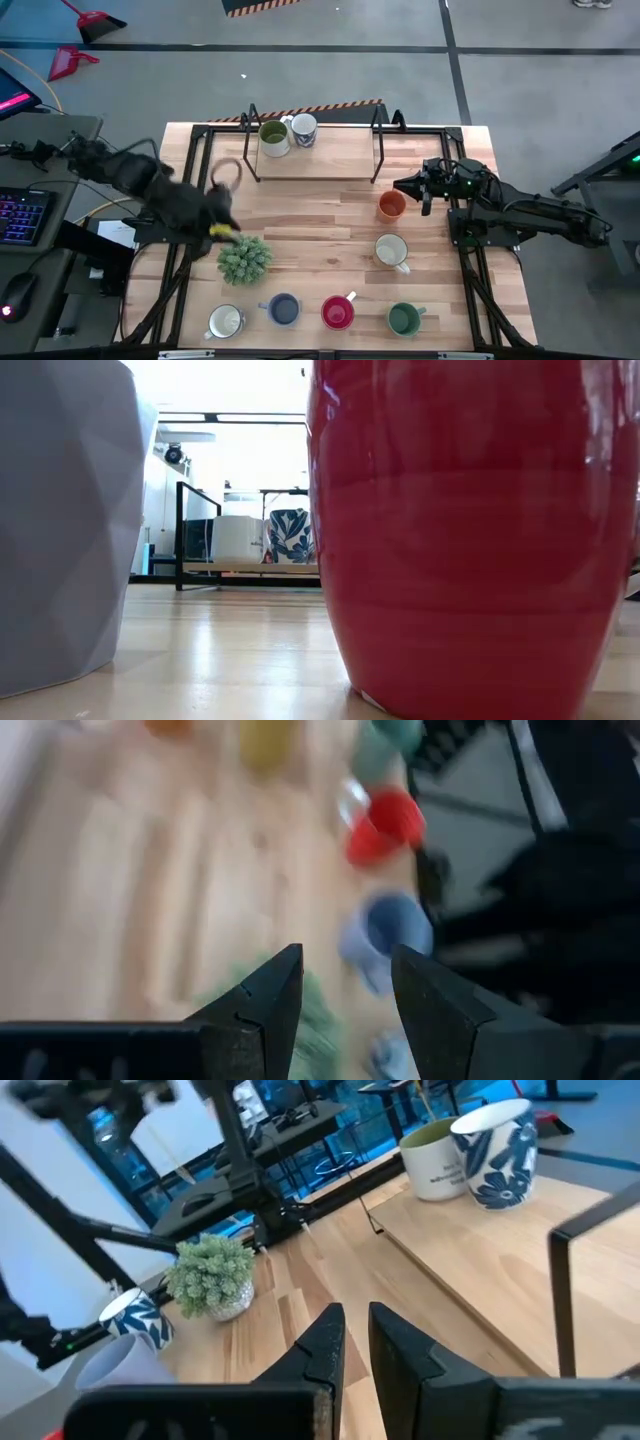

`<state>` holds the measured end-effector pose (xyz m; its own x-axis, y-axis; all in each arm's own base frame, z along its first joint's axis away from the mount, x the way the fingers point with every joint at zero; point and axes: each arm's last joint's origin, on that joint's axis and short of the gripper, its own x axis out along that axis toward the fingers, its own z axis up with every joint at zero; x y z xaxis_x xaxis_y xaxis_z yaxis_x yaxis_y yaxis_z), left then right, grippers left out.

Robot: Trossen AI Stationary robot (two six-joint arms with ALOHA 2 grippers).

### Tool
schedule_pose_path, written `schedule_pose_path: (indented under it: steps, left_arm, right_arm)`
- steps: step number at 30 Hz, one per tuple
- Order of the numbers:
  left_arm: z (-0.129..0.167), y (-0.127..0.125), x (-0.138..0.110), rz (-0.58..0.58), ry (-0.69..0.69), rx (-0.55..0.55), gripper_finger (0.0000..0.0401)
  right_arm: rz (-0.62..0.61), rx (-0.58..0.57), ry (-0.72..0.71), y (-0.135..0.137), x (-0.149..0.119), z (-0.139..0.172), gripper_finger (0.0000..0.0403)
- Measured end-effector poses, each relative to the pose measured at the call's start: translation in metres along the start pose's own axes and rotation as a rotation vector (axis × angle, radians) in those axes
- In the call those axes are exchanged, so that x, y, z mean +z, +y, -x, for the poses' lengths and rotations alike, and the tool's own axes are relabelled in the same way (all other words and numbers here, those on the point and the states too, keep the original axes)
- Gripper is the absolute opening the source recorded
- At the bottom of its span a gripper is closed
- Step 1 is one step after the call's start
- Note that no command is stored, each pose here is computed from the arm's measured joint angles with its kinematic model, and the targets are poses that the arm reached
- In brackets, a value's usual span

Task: Place coffee mugs
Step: Put the blue mug on the shelf aligned with the other white mug

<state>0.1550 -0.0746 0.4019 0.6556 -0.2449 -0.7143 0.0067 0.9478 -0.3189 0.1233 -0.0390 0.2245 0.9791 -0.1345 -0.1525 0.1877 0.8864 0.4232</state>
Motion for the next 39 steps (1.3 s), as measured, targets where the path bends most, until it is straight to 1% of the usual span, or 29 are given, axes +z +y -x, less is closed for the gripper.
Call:
schedule_pose_path:
  steps: [5,8,13,15,18,22,25,30,34,39]
  left_arm:
    - [-0.028,-0.030,-0.010,0.046,0.233,-0.083,0.0142]
    - [-0.044,-0.045,-0.019,0.111,0.355,-0.094,0.0142]
    - [-0.068,-0.071,-0.033,0.197,0.465,-0.060,0.0142]
    - [-0.079,-0.079,-0.040,0.229,0.499,-0.018,0.0142]
    - [-0.096,-0.089,-0.048,0.278,0.508,0.067,0.0142]
    - [-0.119,-0.098,-0.058,0.353,0.457,0.213,0.0142]
    - [-0.136,-0.103,-0.067,0.393,0.472,0.285,0.0142]
    - [-0.158,-0.109,-0.079,0.408,0.522,0.355,0.0142]
    - [-0.166,-0.111,-0.084,0.410,0.572,0.369,0.0142]
    - [-0.168,-0.109,-0.090,0.401,0.608,0.432,0.0142]
  right_arm:
    - [-0.014,0.006,0.003,0.000,0.000,0.000,0.0032]
    - [-0.016,0.012,0.006,0.000,0.000,0.000,0.0032]
    - [-0.011,0.019,0.010,0.001,0.000,0.000,0.0037]
    - [-0.001,0.018,0.014,0.000,-0.001,0.000,0.0042]
    - [0.016,0.016,0.031,0.000,-0.002,0.000,0.0051]
    - [0.020,0.004,0.061,-0.001,-0.005,0.000,0.0064]
    - [0.020,-0.002,0.098,-0.003,-0.009,0.000,0.0073]
    - [0.023,0.026,0.146,-0.003,-0.012,0.001,0.0088]
    - [0.037,0.038,0.170,-0.003,-0.014,0.001,0.0095]
    - [0.038,0.035,0.192,-0.003,-0.016,0.002,0.0097]
